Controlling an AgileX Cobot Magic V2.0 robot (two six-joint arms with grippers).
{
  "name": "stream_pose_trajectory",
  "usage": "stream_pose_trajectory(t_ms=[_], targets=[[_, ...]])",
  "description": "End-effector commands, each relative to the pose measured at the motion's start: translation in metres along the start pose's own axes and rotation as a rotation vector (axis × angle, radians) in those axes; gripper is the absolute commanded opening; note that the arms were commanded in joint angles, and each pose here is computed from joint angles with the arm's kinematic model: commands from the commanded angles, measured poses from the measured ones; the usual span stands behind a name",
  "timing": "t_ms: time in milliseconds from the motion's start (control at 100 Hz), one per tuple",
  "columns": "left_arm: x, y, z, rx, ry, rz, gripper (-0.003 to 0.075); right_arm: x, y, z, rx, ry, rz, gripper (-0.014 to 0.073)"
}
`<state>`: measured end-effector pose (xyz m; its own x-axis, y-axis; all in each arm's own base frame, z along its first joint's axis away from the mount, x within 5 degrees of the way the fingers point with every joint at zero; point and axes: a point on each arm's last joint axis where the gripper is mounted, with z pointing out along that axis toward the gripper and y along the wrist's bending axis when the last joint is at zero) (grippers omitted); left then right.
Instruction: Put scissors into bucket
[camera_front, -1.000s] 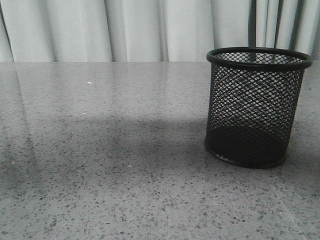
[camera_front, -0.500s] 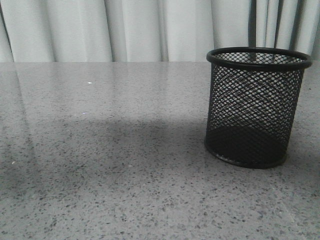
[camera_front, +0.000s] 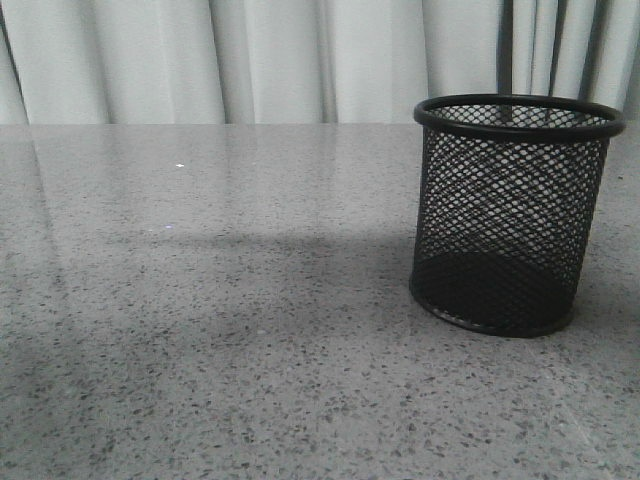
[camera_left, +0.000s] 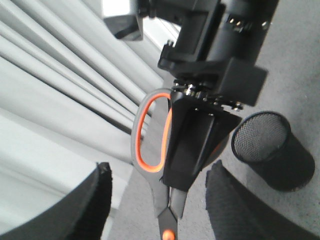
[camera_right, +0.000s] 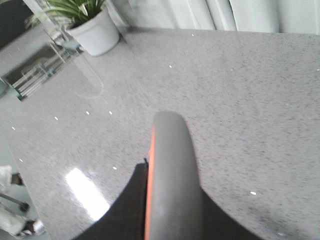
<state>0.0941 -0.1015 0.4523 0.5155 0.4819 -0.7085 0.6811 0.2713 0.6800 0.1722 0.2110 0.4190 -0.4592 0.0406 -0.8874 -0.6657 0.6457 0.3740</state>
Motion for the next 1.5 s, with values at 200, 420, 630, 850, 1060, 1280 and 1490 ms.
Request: stream_pose_trajectory(t_ms=[200, 420, 630, 850, 1060, 1280, 1490], targets=[[-0.031, -0.005, -0.051, -0.141, -0.136, -0.119, -0.0019, -0.058, 0.005, -0.074, 0.179, 0.022, -0.182, -0.0064], [-0.028, -0.014, -0.055, -0.088, -0.077, -0.068, -0.0021, -0.061, 0.001, -0.104, 0.314, 0.216, -0.182, -0.0064], [-0.016, -0.018, -0.051, -0.06, 0.002, -0.143, -0.0021, -0.051, -0.002, -0.119, 0.364, 0.343, -0.16, -0.0064], [-0.013, -0.022, -0.049, -0.032, 0.013, -0.157, -0.0021, -0.043, -0.002, -0.129, 0.342, 0.348, -0.148, -0.0064], [-0.01, -0.03, -0.049, 0.054, 0.044, -0.162, -0.0021, -0.015, -0.013, -0.137, 0.368, 0.404, -0.114, -0.0064], [-0.011, -0.029, -0.049, 0.041, 0.039, -0.162, -0.0021, 0.0, -0.027, -0.123, 0.454, 0.47, -0.152, -0.0064], [-0.012, -0.024, -0.049, -0.007, 0.022, -0.162, -0.0021, -0.004, -0.038, -0.084, 0.537, 0.461, -0.239, -0.0065]])
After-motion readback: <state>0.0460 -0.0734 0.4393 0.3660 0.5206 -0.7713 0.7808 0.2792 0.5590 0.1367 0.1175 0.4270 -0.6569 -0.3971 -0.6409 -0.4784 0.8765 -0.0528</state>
